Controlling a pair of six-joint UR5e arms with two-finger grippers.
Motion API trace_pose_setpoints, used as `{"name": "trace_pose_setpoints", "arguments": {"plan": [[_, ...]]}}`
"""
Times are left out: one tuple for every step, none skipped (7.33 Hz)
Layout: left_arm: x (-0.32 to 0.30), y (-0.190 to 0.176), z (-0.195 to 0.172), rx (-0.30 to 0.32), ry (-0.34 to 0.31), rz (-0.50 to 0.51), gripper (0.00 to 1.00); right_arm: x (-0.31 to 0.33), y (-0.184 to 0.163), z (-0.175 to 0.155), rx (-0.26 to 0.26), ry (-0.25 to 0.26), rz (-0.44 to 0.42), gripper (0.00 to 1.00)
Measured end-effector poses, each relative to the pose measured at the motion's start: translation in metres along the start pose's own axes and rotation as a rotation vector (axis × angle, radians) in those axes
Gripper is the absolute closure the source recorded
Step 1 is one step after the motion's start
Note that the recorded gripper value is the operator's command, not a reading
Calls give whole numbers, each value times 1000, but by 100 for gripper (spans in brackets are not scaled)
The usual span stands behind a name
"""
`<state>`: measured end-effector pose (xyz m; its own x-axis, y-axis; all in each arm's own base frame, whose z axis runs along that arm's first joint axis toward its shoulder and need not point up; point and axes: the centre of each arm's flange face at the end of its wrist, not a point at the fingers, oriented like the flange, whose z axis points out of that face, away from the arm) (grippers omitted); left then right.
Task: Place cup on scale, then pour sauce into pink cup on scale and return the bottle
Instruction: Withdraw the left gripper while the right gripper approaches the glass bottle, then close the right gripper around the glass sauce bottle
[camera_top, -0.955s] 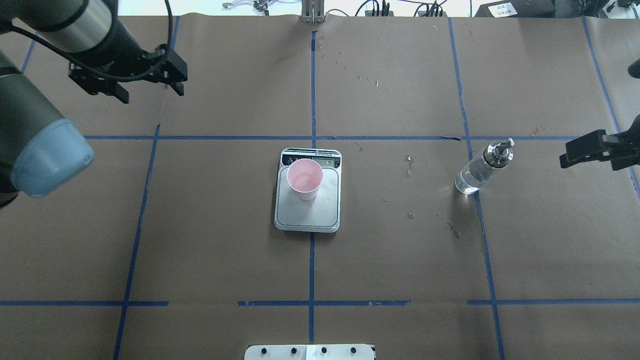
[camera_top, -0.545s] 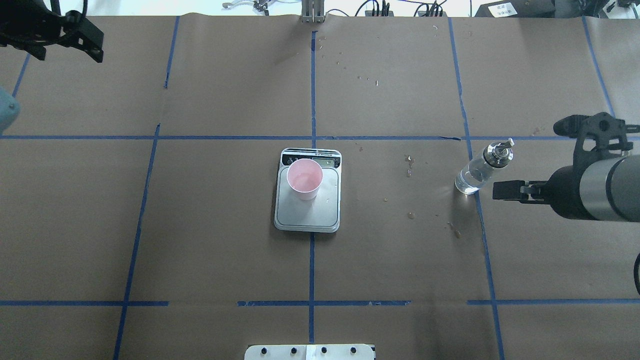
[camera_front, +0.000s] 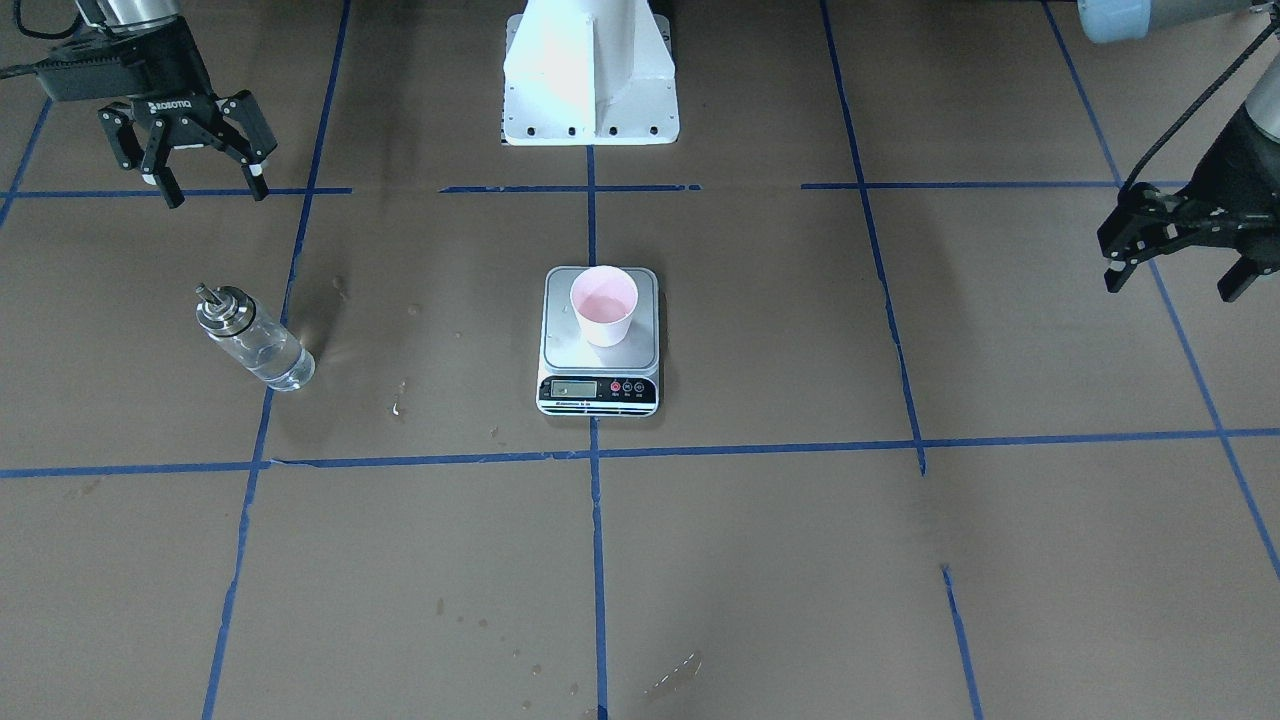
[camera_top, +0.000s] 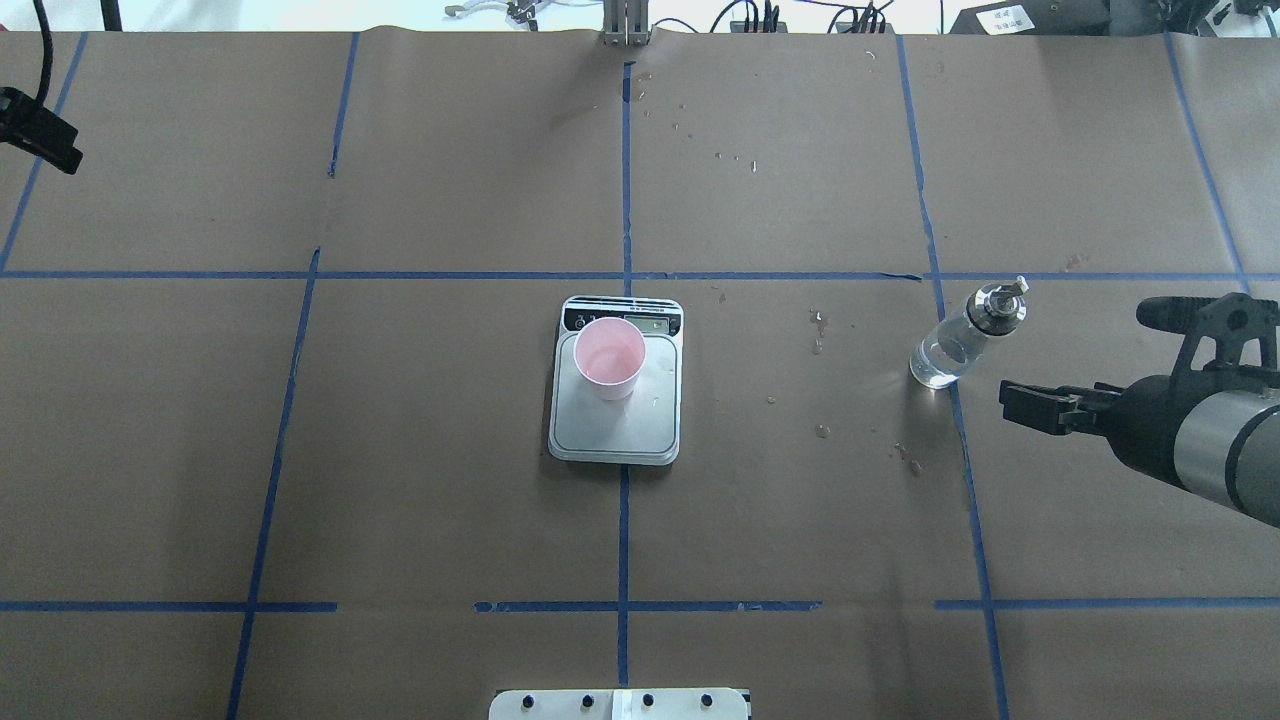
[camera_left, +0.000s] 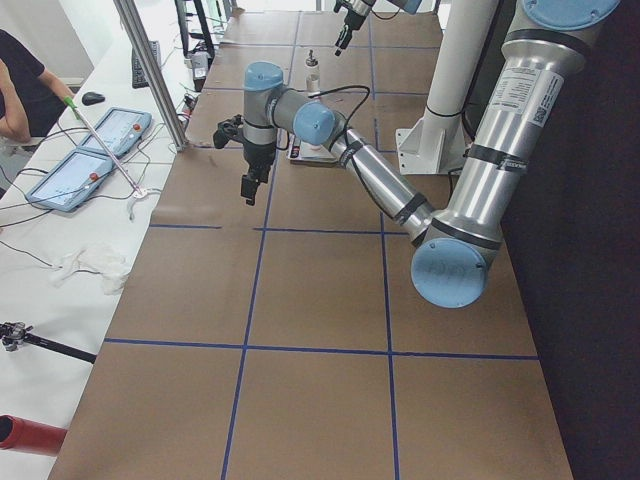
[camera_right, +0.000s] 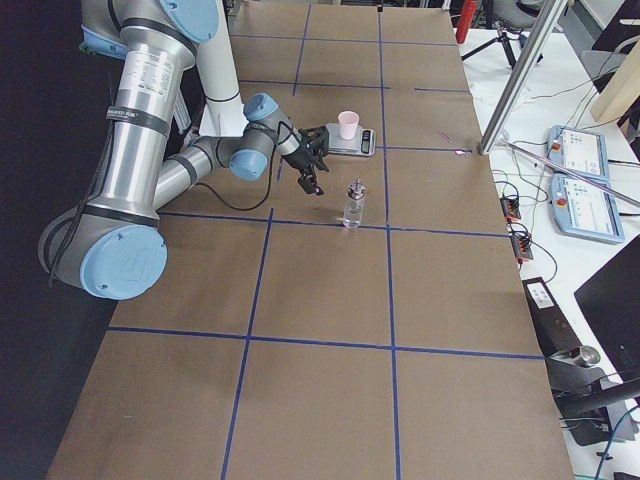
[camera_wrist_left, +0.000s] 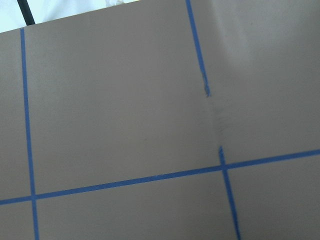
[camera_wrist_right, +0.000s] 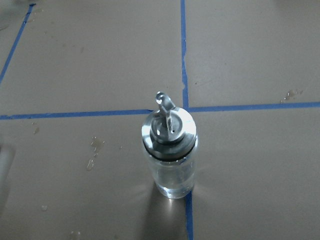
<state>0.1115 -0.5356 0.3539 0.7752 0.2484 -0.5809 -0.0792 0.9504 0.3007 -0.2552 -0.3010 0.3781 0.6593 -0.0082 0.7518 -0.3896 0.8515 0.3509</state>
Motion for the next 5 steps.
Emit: {"name": "trace_pose_setpoints", "arguments": {"plan": [[-19,20,18,7,2,36,0,7,2,11,40,-15,-16,0],[-40,39,36,19,2,76,0,14,5,22,78,-54,-17,0],[-65,51,50,28,-5,127,0,24,8,35,113,-94,-15,0],[-95,57,58,27,-20,180,0,34,12,48,143,-107,-27,0],[-125,61,64,20,-37,217,0,41,15,57,171,-97,-54,0]]}}
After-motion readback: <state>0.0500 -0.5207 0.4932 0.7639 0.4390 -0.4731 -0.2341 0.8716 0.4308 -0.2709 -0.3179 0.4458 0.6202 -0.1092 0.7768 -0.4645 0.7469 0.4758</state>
